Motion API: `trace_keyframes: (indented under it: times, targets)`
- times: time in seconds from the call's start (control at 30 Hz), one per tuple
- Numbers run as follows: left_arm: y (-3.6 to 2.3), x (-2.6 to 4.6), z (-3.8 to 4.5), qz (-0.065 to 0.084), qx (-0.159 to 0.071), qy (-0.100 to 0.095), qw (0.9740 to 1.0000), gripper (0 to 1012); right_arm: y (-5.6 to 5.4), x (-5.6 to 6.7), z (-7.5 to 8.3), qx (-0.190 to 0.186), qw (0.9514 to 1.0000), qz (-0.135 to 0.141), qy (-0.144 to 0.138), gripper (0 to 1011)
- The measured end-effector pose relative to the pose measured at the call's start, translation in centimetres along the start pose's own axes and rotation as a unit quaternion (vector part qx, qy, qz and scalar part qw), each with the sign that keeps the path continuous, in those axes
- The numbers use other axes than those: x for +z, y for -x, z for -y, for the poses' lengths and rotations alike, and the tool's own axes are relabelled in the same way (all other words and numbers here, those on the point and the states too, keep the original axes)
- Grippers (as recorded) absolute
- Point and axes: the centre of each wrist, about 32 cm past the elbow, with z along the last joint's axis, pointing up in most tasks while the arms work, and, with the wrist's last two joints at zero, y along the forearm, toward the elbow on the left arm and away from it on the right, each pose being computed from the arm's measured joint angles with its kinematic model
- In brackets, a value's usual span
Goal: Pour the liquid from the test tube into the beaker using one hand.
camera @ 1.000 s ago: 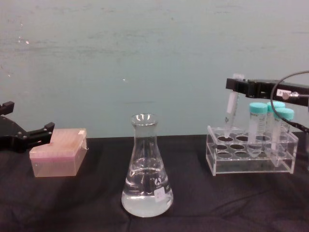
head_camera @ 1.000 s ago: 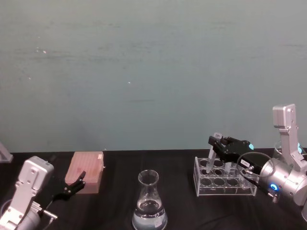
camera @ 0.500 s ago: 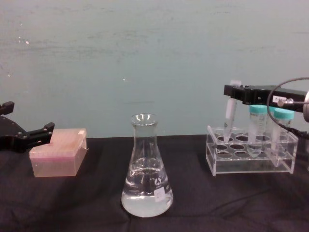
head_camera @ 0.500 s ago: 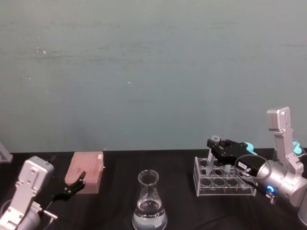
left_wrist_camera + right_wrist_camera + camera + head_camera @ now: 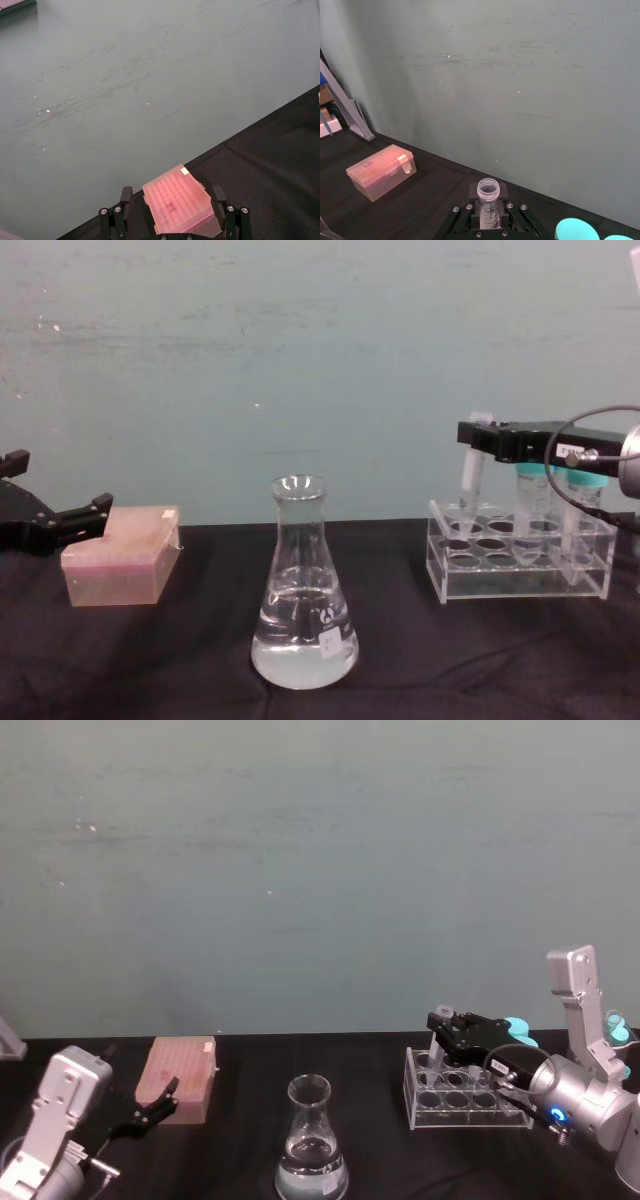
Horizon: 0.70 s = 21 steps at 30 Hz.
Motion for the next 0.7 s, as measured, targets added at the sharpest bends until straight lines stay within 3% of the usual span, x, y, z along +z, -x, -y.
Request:
trace_keyframes:
  times: [0.7]
  targets:
    - [0.00, 0.00, 0.00, 0.000, 0.000, 0.000, 1.0000, 1000, -0.10, -0.25, 0.16, -0.004, 0.9999, 0.004, 0.012, 199]
